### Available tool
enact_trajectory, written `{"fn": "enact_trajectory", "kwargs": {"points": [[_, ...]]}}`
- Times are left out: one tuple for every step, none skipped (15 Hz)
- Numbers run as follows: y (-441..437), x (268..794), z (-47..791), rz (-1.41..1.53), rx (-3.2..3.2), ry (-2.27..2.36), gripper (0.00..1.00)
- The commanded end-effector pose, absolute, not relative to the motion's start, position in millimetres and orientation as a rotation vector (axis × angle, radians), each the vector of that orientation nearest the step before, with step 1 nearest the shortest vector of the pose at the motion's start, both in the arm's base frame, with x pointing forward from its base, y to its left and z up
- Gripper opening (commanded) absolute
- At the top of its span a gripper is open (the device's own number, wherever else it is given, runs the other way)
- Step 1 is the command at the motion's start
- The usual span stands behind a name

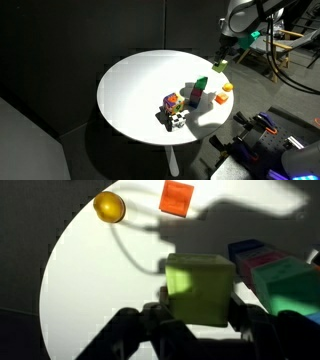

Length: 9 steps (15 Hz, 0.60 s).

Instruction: Put the light green block on top of the dark green block

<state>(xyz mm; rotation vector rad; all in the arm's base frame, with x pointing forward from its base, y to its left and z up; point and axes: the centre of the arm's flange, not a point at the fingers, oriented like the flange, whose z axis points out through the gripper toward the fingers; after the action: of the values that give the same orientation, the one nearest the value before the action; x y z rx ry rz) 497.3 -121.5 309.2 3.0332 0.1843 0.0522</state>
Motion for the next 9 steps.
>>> {"fn": "enact_trajectory", "kwargs": {"points": [[-107, 498, 329, 0.078, 3.006, 0.276, 0.30], [-103, 500, 331, 0.080, 3.002, 0.297, 0.30], [-97, 501, 333, 0.078, 2.995, 0.327, 0.30], [-92, 502, 334, 0.076, 2.990, 0.356, 0.30], [-87, 504, 336, 0.076, 2.982, 0.386, 0.30], [-82, 504, 337, 0.076, 2.978, 0.415, 0.30], [-77, 505, 338, 0.078, 2.971, 0.452, 0.30], [-71, 505, 339, 0.081, 2.964, 0.486, 0.30], [-67, 506, 340, 0.083, 2.959, 0.514, 0.30]]}}
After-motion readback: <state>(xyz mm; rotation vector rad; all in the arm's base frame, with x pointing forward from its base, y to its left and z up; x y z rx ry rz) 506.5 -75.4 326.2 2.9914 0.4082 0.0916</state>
